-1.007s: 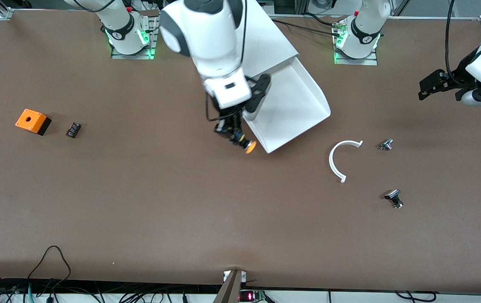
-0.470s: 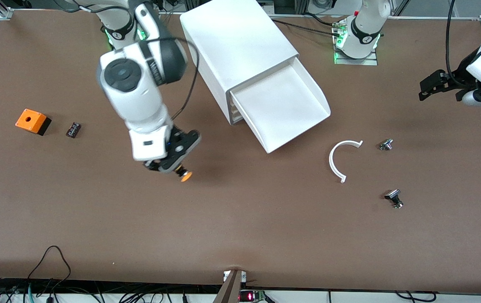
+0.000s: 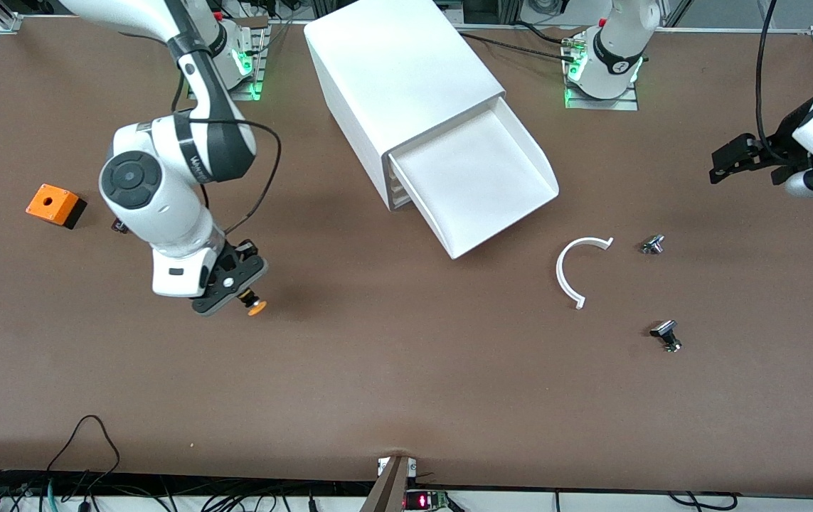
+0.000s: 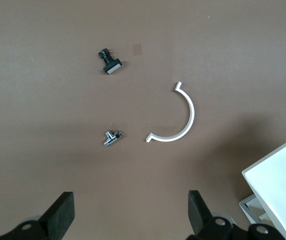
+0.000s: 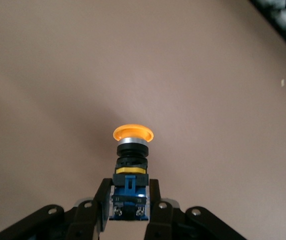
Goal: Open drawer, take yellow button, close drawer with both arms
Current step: 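Carry the button beside the orange box while the left gripper approaches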
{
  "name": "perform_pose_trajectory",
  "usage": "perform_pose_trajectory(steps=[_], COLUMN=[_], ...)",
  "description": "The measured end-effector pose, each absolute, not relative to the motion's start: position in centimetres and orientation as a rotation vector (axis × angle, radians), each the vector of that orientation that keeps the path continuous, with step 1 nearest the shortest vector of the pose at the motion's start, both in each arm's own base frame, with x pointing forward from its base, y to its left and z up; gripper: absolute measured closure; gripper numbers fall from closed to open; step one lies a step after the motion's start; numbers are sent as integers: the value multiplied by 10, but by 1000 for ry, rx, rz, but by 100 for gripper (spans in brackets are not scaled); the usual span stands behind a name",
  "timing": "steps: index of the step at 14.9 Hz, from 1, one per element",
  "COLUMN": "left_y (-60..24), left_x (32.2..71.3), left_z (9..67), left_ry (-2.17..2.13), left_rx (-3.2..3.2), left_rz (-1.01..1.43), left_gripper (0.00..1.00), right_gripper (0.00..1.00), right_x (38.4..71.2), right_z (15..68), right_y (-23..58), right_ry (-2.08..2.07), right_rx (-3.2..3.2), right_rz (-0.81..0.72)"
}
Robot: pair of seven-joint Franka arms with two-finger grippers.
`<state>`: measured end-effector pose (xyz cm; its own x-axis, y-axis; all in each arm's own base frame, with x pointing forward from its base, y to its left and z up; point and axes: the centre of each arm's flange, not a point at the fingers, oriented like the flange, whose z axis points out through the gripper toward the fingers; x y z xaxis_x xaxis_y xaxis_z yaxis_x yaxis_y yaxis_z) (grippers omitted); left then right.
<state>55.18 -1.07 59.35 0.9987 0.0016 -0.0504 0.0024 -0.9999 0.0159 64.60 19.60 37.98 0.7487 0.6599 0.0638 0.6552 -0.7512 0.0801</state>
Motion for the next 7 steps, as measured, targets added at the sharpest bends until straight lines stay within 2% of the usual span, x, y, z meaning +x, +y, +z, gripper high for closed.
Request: perform_pose_trajectory(steps=[7], left_y=[-29], left_x=[563], left_z=[565], left_ry=[-72], left_rx=[3150], left_rz=[-173], left_gripper=[0], right_gripper=[66], right_x=[642], right_z=[323], right_y=[79], right_ry=[876], right_rx=[3074], right_rz=[19])
